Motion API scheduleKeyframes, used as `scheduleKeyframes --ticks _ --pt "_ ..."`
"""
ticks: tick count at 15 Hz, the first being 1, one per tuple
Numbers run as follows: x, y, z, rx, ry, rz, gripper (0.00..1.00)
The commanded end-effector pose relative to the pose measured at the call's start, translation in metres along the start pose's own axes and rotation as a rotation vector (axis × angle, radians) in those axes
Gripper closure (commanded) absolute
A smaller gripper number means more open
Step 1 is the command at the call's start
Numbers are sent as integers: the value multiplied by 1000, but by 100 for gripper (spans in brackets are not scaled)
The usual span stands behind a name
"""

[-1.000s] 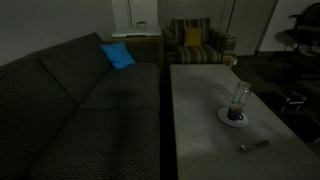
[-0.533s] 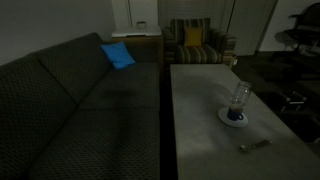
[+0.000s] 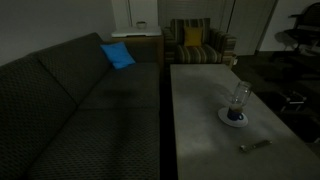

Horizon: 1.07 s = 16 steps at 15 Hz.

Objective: Remove the blue mug from the white plate and put it on the table

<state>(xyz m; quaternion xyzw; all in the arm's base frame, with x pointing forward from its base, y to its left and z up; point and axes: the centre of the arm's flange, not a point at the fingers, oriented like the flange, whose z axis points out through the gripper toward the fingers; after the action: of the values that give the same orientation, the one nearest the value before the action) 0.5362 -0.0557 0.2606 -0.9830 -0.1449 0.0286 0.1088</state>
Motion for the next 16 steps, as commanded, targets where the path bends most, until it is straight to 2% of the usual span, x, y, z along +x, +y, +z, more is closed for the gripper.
scheduleKeyframes --ticks 1,11,16 --pt "2 2 3 1 -3 0 0" --pt "12 4 12 5 2 -13 0" --pt "30 35 46 18 -21 -10 0"
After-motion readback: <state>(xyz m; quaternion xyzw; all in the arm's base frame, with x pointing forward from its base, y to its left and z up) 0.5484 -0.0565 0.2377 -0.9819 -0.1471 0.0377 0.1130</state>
